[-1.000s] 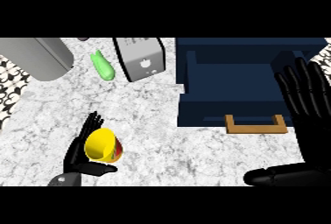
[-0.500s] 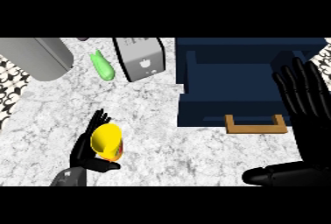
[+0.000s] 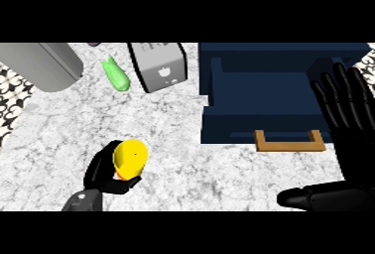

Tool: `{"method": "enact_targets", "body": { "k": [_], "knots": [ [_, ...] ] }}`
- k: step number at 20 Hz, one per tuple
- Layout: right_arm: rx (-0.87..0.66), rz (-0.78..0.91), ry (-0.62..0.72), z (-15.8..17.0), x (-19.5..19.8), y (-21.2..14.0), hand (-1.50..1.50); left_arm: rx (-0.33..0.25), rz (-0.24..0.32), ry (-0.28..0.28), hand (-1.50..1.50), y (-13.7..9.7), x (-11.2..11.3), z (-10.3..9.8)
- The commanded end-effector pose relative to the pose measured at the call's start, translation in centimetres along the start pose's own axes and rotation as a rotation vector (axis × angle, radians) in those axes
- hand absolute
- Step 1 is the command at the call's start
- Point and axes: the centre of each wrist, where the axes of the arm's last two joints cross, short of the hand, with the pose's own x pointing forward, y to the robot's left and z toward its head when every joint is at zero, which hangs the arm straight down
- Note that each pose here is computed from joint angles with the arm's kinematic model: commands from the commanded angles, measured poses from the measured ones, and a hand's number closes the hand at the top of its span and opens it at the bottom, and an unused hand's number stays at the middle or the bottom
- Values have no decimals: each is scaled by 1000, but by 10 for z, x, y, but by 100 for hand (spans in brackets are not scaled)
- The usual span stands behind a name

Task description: Pick up the cup, place it into the drawer and close the drawer

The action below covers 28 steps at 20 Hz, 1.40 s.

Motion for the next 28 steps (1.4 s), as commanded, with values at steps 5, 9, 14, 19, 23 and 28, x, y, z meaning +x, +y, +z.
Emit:
{"method": "enact_targets", "body": {
  "k": [5, 9, 14, 19, 23, 28],
  "knots": [
    [3, 4, -5, 9, 5, -4, -150, 38, -21, -190, 150, 1, 0, 9],
    [-1, 19, -3, 5, 9, -6, -150, 251, -71, -282, 150, 25, 23, -9],
    [-11, 12, -9, 0, 4, -5, -150, 306, -116, -363, 150, 4, 20, -16],
    [-3, 17, -4, 3, 7, -14, -150, 193, -54, -435, 150, 7, 46, -28],
    [-12, 18, 29, 9, 4, -17, -150, 97, -98, -406, 150, -15, 82, -58],
    [-19, 14, 18, 20, -9, -18, -150, 1, -72, -417, 150, -66, 112, -90]
  ]
}}
